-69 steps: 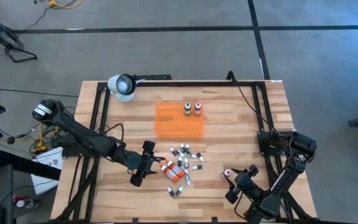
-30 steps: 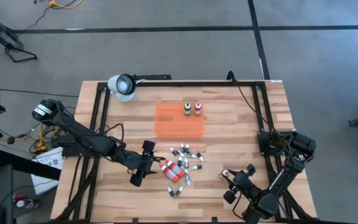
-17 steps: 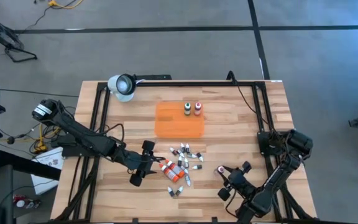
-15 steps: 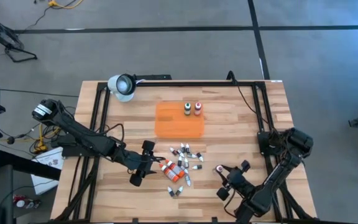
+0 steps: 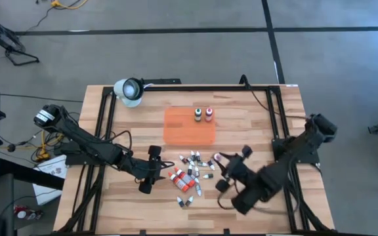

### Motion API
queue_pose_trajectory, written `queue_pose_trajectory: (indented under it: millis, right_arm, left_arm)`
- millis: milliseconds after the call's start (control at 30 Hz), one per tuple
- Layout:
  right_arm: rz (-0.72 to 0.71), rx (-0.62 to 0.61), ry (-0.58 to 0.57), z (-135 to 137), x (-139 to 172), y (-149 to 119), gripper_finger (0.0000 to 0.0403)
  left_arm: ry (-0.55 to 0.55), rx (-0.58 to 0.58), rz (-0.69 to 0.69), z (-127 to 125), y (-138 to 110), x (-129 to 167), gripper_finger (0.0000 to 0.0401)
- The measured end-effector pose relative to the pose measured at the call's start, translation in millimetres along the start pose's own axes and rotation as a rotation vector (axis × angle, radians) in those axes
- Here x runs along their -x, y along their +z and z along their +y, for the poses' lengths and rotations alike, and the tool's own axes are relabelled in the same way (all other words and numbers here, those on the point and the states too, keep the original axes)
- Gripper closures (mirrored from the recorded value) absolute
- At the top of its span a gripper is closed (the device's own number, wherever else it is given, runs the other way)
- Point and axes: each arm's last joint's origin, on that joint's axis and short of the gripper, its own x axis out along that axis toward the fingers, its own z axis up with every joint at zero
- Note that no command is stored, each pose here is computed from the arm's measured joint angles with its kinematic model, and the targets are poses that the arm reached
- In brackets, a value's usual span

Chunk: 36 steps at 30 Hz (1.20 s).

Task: Pick & Place food coloring
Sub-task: Put the big pink food coloring bottle into the orange bin

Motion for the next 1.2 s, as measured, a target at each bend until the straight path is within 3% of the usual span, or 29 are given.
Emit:
queue_pose_trajectory:
  millis: [300, 600, 867, 1200]
  right_arm:
    - [0.03, 0.093, 0.049, -18.4, -59.4, 46.5, 0.0289]
    - [-0.033, 0.146, 0.237, -31.1, -127.1, 77.9, 0.0289]
    - [0.026, 0.173, 0.258, -62.7, -174.3, 71.6, 0.0289]
    - [0.006, 0.086, 0.251, -96.6, -233.5, 48.1, 0.0289]
  left_arm:
    - [0.056, 0.052, 0.0, 1.5, -0.3, 0.1, 0.0189]
    - [0.182, 0.111, 0.026, 4.5, -4.4, 1.9, 0.0189]
    - [0.325, 0.11, -0.034, -3.5, -4.2, 32.1, 0.0189]
    - [0.49, 0.156, -0.121, -10.3, -13.4, 74.0, 0.0189]
